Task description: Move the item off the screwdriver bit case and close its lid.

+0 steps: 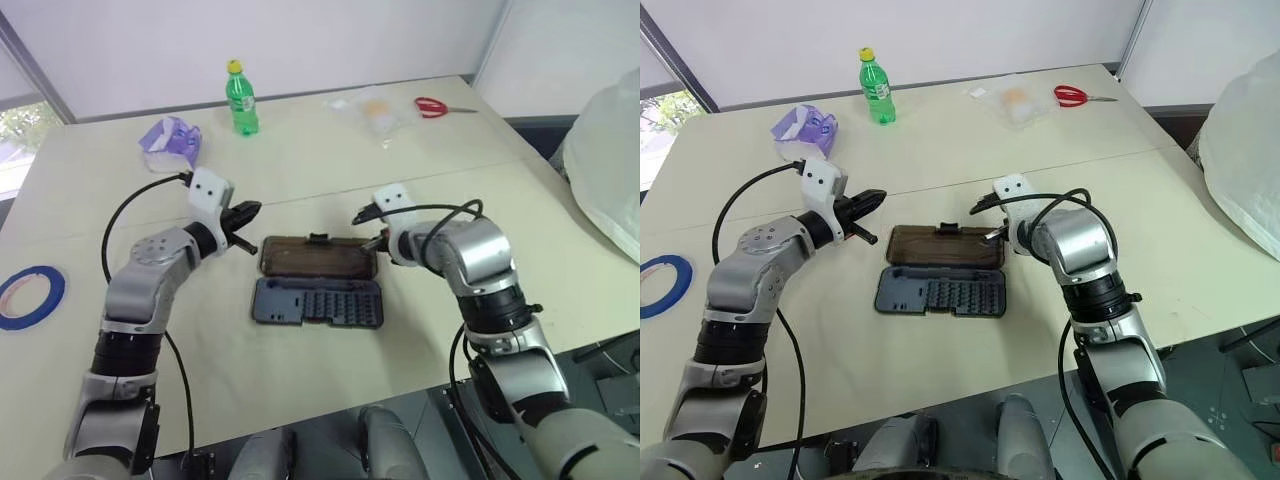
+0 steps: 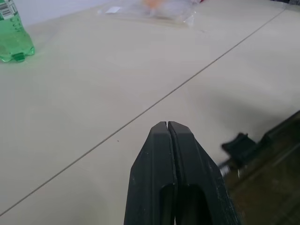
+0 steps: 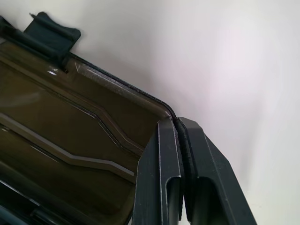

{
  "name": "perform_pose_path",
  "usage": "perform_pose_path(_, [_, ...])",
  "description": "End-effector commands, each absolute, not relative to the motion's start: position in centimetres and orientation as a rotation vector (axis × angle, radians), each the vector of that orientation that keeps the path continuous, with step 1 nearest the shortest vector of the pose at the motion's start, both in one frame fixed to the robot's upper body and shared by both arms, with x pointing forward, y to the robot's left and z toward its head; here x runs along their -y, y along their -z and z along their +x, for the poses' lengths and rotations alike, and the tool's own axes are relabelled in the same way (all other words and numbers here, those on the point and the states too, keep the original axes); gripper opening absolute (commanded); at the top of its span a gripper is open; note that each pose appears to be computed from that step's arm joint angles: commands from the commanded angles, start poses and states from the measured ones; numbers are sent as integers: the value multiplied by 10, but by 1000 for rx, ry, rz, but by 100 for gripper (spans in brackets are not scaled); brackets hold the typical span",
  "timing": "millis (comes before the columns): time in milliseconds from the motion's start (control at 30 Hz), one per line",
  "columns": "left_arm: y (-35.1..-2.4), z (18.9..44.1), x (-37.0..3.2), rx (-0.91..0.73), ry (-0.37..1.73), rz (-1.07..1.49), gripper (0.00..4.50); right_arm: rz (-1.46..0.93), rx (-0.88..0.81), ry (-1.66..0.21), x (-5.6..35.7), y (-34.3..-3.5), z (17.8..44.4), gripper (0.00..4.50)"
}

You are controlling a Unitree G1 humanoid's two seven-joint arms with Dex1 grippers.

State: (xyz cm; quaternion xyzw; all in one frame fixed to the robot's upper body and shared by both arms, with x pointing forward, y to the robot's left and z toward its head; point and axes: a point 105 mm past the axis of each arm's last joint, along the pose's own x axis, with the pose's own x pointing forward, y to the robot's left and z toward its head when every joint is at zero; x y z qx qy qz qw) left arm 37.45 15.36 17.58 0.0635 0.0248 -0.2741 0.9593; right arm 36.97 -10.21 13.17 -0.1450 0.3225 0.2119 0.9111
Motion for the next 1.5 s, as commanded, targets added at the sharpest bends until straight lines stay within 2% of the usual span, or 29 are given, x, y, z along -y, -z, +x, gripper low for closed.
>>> perform_pose_path(33, [-196, 377, -155, 21, 548, 151, 0, -311, -663, -594, 79, -129, 355, 3])
perform_pose_path(433, [-198, 378, -154, 25, 555, 156, 0, -434, -573, -687, 77, -134, 353, 3])
perform_pose_path(1333, [-195, 377, -153, 17, 562, 164, 0, -434, -554, -765, 68, -138, 341, 3])
perform_pose_path(1433, [-195, 376, -153, 19, 568, 167, 0, -432, -536, -754, 71, -140, 345, 88])
perform_pose_path(1500, [-195, 375, -151, 23, 581, 170, 0, -423, -522, -747, 73, -143, 347, 188])
